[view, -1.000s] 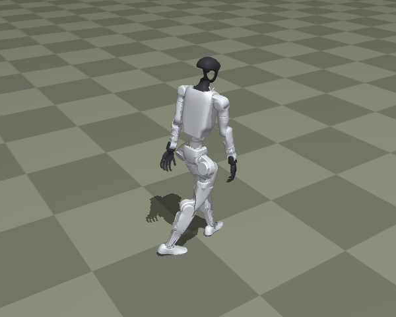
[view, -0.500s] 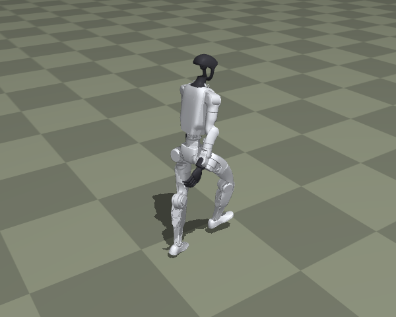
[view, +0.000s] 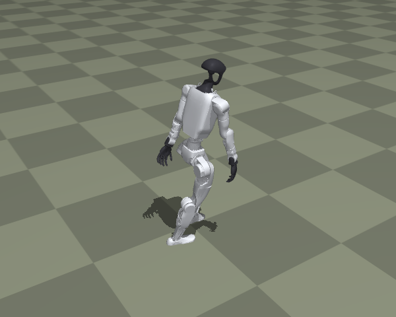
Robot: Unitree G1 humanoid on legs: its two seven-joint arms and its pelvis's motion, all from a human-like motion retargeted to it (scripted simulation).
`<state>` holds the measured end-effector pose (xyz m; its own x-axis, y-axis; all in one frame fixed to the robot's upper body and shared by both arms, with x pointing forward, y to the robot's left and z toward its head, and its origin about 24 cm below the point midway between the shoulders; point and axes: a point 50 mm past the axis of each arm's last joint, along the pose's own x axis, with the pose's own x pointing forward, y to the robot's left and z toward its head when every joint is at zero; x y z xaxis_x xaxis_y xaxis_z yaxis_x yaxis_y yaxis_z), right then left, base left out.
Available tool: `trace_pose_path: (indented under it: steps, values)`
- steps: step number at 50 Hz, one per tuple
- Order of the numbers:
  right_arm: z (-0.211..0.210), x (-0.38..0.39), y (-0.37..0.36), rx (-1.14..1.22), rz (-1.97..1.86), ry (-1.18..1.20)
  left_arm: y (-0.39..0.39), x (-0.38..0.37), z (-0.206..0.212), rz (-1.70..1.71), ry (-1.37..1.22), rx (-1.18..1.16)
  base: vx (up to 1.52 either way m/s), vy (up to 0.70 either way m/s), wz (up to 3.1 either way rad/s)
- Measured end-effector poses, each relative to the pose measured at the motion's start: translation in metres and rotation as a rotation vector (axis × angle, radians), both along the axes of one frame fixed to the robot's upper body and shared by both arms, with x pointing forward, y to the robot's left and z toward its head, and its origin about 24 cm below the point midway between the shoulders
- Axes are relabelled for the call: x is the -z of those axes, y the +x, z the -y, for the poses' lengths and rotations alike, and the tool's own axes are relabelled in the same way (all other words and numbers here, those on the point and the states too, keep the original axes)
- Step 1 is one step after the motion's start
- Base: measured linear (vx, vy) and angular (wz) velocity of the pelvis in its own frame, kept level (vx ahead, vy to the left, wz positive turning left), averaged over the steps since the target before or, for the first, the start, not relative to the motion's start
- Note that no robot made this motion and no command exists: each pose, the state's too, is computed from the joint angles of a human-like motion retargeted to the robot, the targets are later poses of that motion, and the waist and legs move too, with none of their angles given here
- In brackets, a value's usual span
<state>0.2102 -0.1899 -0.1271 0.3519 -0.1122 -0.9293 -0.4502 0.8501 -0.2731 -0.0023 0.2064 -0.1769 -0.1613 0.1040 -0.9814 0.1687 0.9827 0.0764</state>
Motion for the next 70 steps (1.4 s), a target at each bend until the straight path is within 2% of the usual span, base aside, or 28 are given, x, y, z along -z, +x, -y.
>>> trace_pose_path:
  steps: [5, 10, 17, 22, 27, 35, 42, 51, 61, 70]
  values:
    - [-0.003, -0.012, 0.022, -0.054, 0.108, -0.023, -0.012, 0.001, 0.019, -0.043, -0.069, 0.053, 0.50, 0.37, 0.30]
    - [-0.012, 0.001, 0.002, -0.103, 0.017, -0.035, -0.018, -0.002, 0.013, -0.130, -0.152, 0.093, 0.77, -0.47, -0.63]
    - [0.013, 0.035, -0.097, 0.030, -0.265, -0.157, 0.039, 0.000, 0.004, 0.083, -0.043, 0.151, 0.66, -0.04, 0.05]
    - [0.032, 0.041, -0.184, 0.100, -0.510, -0.253, 0.101, -0.012, -0.014, 0.231, 0.053, 0.403, 0.48, 0.10, 0.44]
    - [0.029, 0.038, -0.245, 0.223, -0.725, -0.167, 0.162, -0.035, -0.033, 0.385, 0.149, 0.572, 0.50, -0.10, 0.73]
    - [0.014, 0.035, -0.278, 0.321, -0.846, -0.039, 0.210, -0.064, -0.044, 0.639, 0.232, 0.497, 0.43, -0.21, 0.18]
    - [0.016, 0.040, -0.257, 0.255, -0.790, -0.013, 0.175, -0.042, -0.032, 0.527, 0.144, 0.430, 0.69, -0.28, -0.56]
    - [0.022, 0.045, -0.156, 0.168, -0.442, 0.024, 0.093, -0.010, -0.015, 0.262, 0.031, 0.360, 0.51, -0.30, -0.45]
    - [0.022, 0.022, -0.059, 0.114, -0.181, 0.006, 0.026, 0.000, -0.004, 0.076, -0.032, 0.203, 0.29, 0.20, 0.11]
    - [0.006, 0.018, -0.040, -0.092, -0.123, -0.019, -0.021, 0.000, 0.015, -0.096, -0.134, 0.164, 0.47, 0.18, 0.14]
